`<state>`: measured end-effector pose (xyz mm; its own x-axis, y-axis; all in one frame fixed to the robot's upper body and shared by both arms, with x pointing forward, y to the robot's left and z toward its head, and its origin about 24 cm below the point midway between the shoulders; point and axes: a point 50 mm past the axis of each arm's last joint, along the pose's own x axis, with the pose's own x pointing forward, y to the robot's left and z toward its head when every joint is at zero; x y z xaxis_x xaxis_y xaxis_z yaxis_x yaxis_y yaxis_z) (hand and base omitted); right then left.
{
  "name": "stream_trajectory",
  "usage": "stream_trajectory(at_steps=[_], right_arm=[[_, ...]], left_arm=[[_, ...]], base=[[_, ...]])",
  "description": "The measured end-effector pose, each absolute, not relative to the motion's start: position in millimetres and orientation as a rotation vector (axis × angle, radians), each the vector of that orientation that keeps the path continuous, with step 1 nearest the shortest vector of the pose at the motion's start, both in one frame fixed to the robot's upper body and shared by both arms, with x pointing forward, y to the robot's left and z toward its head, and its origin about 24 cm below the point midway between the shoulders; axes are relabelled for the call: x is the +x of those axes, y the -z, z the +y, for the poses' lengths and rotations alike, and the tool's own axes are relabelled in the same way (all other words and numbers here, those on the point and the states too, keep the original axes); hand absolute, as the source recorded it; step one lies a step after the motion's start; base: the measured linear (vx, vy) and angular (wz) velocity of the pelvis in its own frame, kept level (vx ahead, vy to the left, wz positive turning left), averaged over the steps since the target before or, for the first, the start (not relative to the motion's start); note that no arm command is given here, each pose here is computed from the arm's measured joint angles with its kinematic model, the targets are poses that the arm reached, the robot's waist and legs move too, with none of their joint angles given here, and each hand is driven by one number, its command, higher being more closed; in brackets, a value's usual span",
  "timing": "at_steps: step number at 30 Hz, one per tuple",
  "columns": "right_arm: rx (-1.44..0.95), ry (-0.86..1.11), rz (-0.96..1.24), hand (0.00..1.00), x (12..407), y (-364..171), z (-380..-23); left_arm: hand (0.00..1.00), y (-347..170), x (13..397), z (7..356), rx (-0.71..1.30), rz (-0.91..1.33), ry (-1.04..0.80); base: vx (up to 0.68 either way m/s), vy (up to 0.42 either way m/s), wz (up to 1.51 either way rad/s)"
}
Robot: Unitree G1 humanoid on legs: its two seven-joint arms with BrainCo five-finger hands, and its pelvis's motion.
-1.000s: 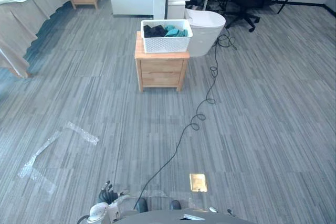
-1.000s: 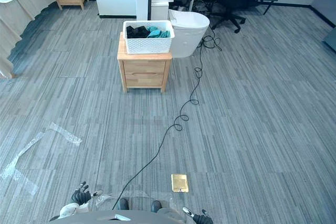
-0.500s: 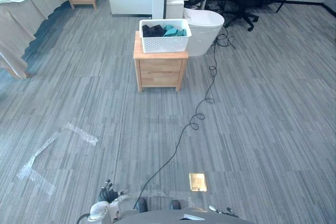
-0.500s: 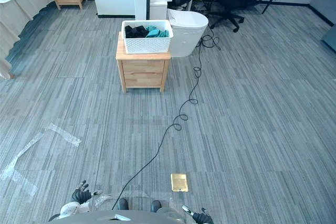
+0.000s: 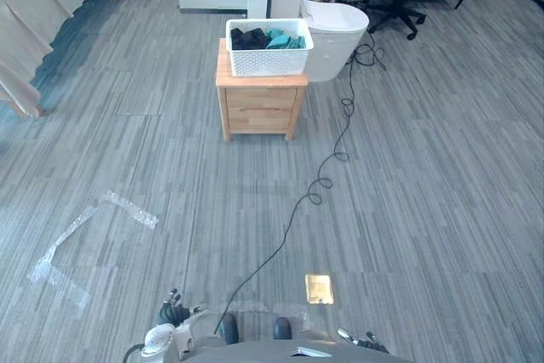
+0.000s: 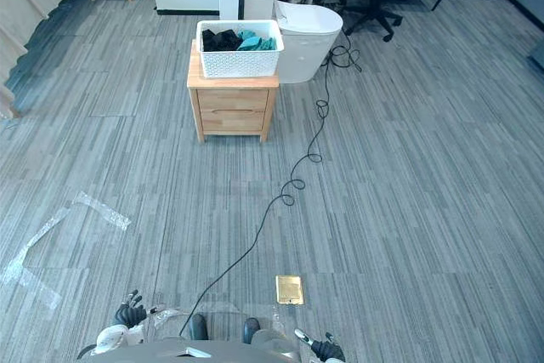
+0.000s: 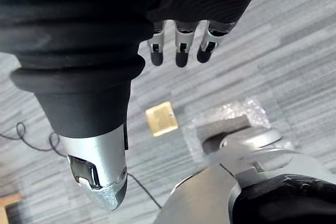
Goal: Pick up the laundry basket with both hands and put the clothes into the washing machine.
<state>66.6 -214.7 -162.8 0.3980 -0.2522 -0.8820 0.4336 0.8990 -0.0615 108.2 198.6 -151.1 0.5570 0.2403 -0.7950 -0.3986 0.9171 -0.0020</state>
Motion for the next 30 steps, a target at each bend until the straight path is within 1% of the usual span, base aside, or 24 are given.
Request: stream_trajectory(at_steps=[3, 6, 7, 10, 11, 12, 15, 18, 19, 22, 25, 28, 30], right_arm=[[0.188, 0.435, 1.047, 0.0, 72, 160, -215], [0.173, 0.445, 1.038, 0.0, 74, 159, -222], [0.169, 0.441, 1.008, 0.0, 85, 156, -225], [0.161, 0.438, 0.989, 0.0, 93, 154, -228], [0.163, 0.44, 0.998, 0.0, 89, 155, -227], [0.188, 0.432, 1.006, 0.0, 88, 157, -219], [0.214, 0.434, 0.997, 0.0, 91, 157, -213], [0.202, 0.433, 0.964, 0.0, 97, 154, -217], [0.195, 0.43, 0.926, 0.0, 104, 150, -220], [0.171, 0.412, 0.857, 0.0, 120, 140, -225], [0.17, 0.42, 0.808, 0.0, 129, 133, -231], [0.16, 0.413, 0.833, 0.0, 121, 136, -230], [0.138, 0.396, 0.797, 0.0, 135, 130, -235]], left_arm=[[0.0, 148, 110, 206, -0.206, 0.873, -0.419], [0.0, 146, 113, 205, -0.212, 0.855, -0.415], [0.0, 145, 115, 205, -0.212, 0.846, -0.416], [0.0, 146, 112, 209, -0.225, 0.849, -0.446], [0.0, 146, 110, 211, -0.227, 0.849, -0.459], [0.0, 145, 109, 218, -0.229, 0.846, -0.49], [0.0, 145, 107, 225, -0.208, 0.854, -0.491], [0.0, 146, 109, 215, -0.2, 0.863, -0.438], [0.0, 145, 111, 213, -0.201, 0.86, -0.423], [0.0, 140, 133, 203, -0.218, 0.808, -0.376], [0.0, 137, 142, 196, -0.221, 0.781, -0.343], [0.0, 140, 132, 203, -0.202, 0.809, -0.353], [0.0, 145, 128, 193, -0.217, 0.843, -0.339]], base=[[0.08, -0.022, 0.32], [0.18, 0.096, 0.06], [0.39, 0.306, -0.55], [0.48, 0.372, -0.55], [0.69, 0.395, -0.58], [0.61, 0.289, -0.39], [0.64, 0.239, -0.17], [0.61, 0.136, -0.32], [0.56, 0.06, -0.28], [0.53, 0.0, -0.05], [0.54, -0.136, 0.18], [0.71, -0.297, -0.06], [0.64, -0.355, -0.42]])
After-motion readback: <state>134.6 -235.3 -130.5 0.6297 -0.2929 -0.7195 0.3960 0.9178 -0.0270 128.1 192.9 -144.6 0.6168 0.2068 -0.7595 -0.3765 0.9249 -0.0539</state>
